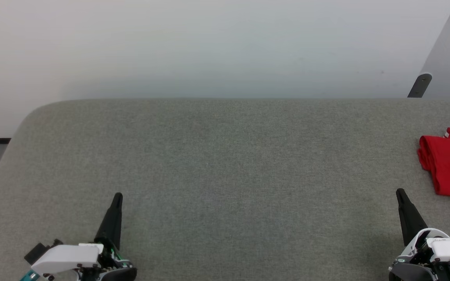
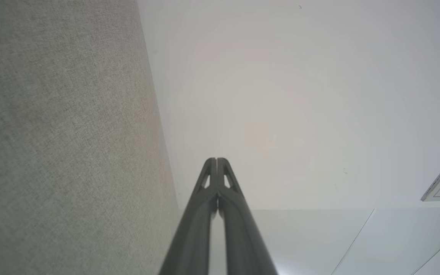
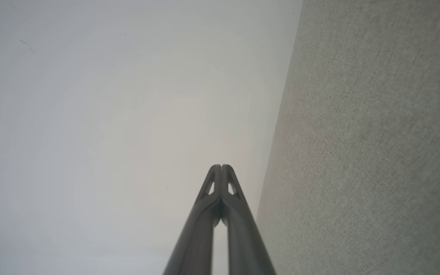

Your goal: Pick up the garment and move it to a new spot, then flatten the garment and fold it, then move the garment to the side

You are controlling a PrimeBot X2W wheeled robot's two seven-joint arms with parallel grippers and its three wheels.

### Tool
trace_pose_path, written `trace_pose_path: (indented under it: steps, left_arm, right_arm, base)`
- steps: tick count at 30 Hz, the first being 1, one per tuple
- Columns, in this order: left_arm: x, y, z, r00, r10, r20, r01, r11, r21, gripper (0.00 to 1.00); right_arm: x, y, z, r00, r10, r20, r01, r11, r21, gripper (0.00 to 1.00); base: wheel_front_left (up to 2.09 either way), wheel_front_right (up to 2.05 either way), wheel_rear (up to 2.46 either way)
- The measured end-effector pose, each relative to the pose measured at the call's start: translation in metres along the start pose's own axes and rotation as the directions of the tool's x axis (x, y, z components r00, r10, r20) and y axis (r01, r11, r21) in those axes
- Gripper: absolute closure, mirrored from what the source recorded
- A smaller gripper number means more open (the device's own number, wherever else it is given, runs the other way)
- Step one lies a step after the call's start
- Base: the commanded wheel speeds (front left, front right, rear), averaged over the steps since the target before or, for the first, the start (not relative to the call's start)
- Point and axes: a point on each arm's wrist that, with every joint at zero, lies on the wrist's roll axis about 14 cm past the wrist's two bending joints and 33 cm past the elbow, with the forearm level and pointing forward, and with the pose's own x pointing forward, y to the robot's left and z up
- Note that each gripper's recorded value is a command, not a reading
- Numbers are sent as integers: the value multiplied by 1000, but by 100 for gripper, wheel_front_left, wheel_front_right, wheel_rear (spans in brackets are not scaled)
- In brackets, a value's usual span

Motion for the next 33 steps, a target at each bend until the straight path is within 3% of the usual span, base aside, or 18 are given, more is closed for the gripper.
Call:
trace_pose_path:
  steps: [33]
  left_arm:
    - [0,0,0,1000,0,1,0,1000,0,100]
  right_arm:
    - [0,0,0,1000,0,0,0,1000,0,100]
  base:
    - [0,0,0]
